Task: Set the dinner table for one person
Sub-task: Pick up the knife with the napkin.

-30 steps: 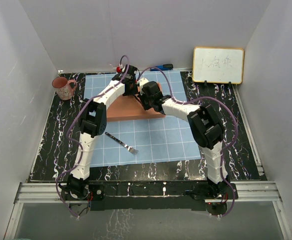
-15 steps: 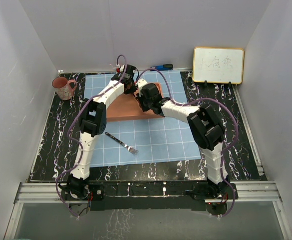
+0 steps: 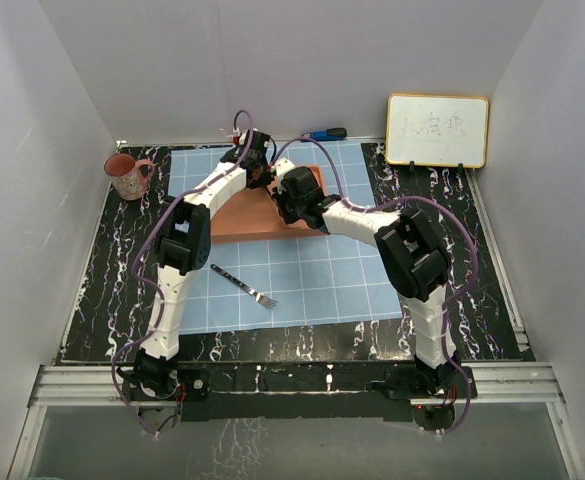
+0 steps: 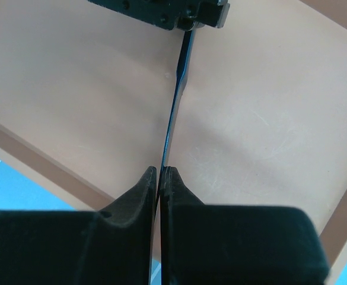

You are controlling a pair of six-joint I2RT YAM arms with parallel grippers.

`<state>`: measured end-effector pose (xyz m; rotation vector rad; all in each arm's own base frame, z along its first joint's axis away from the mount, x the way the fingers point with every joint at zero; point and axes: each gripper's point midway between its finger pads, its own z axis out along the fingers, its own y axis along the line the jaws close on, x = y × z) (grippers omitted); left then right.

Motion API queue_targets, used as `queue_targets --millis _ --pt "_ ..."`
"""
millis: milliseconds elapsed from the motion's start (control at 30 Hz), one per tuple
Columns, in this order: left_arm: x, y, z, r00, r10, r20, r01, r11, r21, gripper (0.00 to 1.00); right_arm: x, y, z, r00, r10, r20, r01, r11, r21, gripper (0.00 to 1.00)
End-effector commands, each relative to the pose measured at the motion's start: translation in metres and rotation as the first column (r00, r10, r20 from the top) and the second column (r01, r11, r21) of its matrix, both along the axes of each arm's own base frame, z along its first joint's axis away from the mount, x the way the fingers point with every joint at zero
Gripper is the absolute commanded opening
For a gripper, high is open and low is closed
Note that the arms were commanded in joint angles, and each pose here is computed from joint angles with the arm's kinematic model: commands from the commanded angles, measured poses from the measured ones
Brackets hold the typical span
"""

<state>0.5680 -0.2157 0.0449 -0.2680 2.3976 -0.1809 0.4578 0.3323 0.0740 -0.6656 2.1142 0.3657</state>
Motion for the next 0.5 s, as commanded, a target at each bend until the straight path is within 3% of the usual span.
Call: queue_targets --millis 0,467 --pt "-0.016 0.007 0.040 0.993 -0.122 0.007 0.121 0.990 0.077 0.00 0.022 -0.004 0.081 0.986 -0.029 0.165 0.018 0.998 0.068 0.00" --pt "-0.035 -0.029 0.092 0.973 -0.220 0.073 0.217 0.975 0.054 0.00 0.022 -0.017 0.129 0.970 -0.072 0.233 0.058 0.996 0.069 0.00"
